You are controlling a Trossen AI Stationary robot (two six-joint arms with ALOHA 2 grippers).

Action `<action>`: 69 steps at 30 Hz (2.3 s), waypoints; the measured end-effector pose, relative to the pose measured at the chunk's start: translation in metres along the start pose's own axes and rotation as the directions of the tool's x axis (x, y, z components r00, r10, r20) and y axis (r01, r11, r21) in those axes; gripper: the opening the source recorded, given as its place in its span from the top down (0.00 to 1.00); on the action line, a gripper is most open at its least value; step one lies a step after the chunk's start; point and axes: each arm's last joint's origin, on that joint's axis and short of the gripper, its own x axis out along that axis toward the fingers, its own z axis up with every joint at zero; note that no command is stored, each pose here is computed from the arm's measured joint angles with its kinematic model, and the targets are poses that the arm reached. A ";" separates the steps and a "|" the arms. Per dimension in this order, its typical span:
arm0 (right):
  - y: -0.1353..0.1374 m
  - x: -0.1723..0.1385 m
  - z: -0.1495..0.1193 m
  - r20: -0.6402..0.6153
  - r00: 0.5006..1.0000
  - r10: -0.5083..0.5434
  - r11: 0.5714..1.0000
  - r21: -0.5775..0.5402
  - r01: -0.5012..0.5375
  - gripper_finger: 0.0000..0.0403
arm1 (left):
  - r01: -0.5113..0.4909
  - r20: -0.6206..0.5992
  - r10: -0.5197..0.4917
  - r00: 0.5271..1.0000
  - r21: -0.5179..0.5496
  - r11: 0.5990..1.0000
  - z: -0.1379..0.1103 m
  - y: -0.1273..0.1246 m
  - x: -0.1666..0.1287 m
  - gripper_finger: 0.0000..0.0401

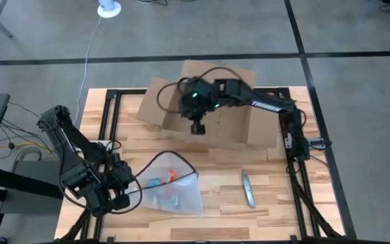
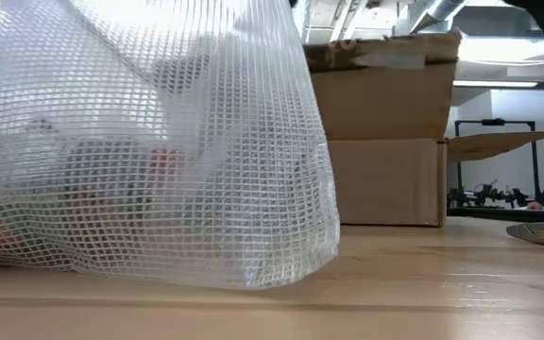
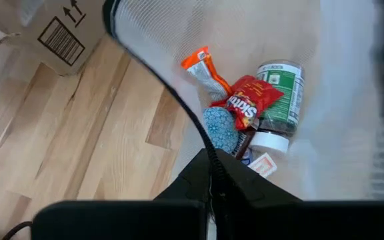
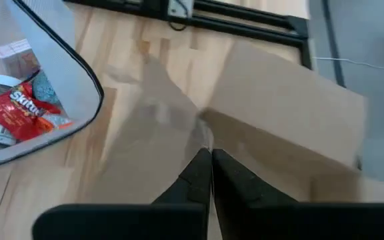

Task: Unpack boxes
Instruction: Close the transparent zip bag

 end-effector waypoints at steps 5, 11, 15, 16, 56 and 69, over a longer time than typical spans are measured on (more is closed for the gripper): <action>-0.008 -0.023 -0.012 -0.077 0.997 -0.029 0.998 0.055 0.033 1.00 | -0.002 -0.001 0.002 1.000 -0.007 1.000 0.000 -0.001 0.001 1.00; -0.026 -0.035 -0.030 -0.244 0.952 -0.184 0.977 0.060 0.204 1.00 | 0.004 0.001 -0.004 1.000 -0.023 1.000 0.000 -0.002 0.001 1.00; -0.053 -0.040 -0.052 -0.370 0.904 -0.216 0.943 0.160 0.291 1.00 | 0.014 0.005 -0.013 1.000 -0.031 0.999 0.001 -0.003 0.001 1.00; -0.059 -0.042 -0.056 -0.386 0.896 -0.218 0.929 0.199 0.311 1.00 | 0.014 0.006 -0.014 1.000 -0.033 0.999 0.001 -0.003 0.001 1.00; 0.195 -0.014 -0.002 -0.172 0.942 0.288 0.894 0.402 -0.200 0.50 | 0.042 0.067 -0.045 0.997 0.043 0.998 0.004 -0.008 0.001 1.00; 0.243 0.058 -0.019 -0.331 0.917 0.223 0.912 0.402 -0.077 0.55 | 0.035 0.079 -0.043 0.996 0.090 0.995 0.005 -0.008 0.001 1.00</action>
